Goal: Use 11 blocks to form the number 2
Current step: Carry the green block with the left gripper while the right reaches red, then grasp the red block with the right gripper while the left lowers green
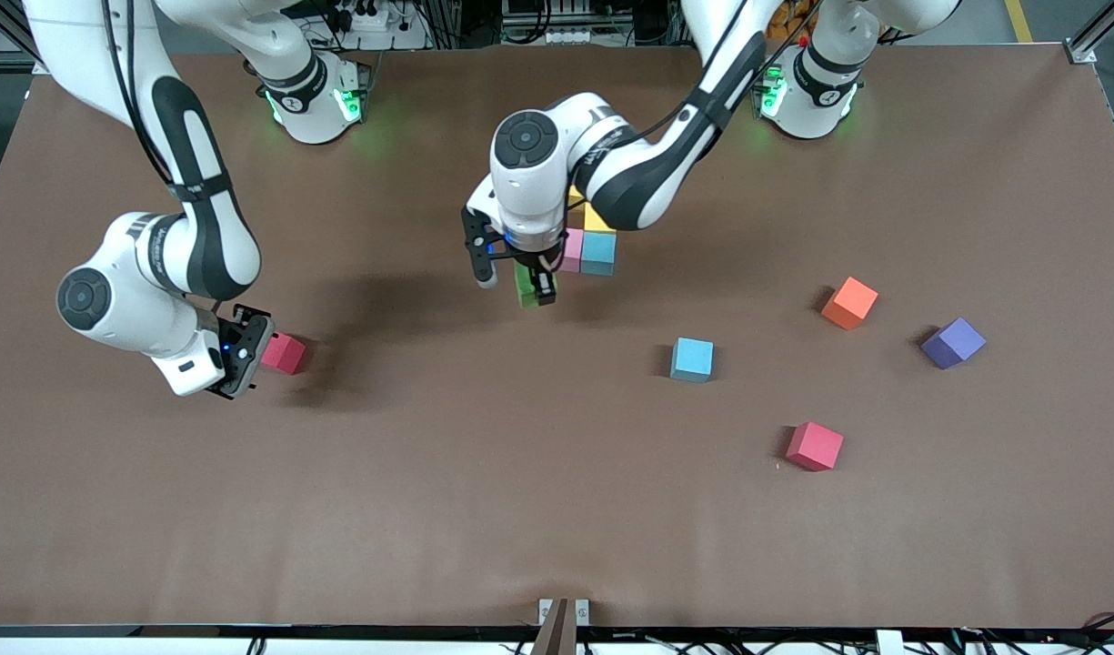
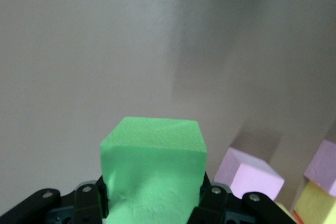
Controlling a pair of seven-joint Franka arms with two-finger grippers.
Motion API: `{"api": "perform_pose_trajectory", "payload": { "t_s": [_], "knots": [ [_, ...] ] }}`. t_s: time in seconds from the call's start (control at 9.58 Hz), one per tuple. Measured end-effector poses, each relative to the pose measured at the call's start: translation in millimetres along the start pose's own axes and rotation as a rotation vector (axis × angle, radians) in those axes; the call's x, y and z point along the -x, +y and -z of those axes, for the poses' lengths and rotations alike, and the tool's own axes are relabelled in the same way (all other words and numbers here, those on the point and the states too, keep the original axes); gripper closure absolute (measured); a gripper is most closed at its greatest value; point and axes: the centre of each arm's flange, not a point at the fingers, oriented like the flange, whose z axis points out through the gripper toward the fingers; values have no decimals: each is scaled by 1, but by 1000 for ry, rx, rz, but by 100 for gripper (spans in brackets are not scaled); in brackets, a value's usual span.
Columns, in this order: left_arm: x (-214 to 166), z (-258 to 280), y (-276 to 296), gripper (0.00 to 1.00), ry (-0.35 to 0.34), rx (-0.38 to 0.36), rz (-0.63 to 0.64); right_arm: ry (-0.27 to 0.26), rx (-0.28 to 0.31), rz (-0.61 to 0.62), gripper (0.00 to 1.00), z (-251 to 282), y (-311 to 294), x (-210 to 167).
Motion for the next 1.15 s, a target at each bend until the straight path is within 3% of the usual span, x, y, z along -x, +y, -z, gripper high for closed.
{"api": "perform_pose_trajectory", "payload": {
  "t_s": [0.31,0.63,0.94,1.15],
  "knots": [
    [-18,-29,34,41,14,10,-45,51,-53,21,0,-36,2,15],
    [-29,-38,68,41,20,62,-74,77,-97,30,0,-38,2,13],
    [-22,-52,88,41,-17,68,-116,100,-167,6,0,-38,-1,19],
    [-11,-56,98,41,-5,47,-144,113,-194,-12,0,-40,-2,25]
  ]
}}
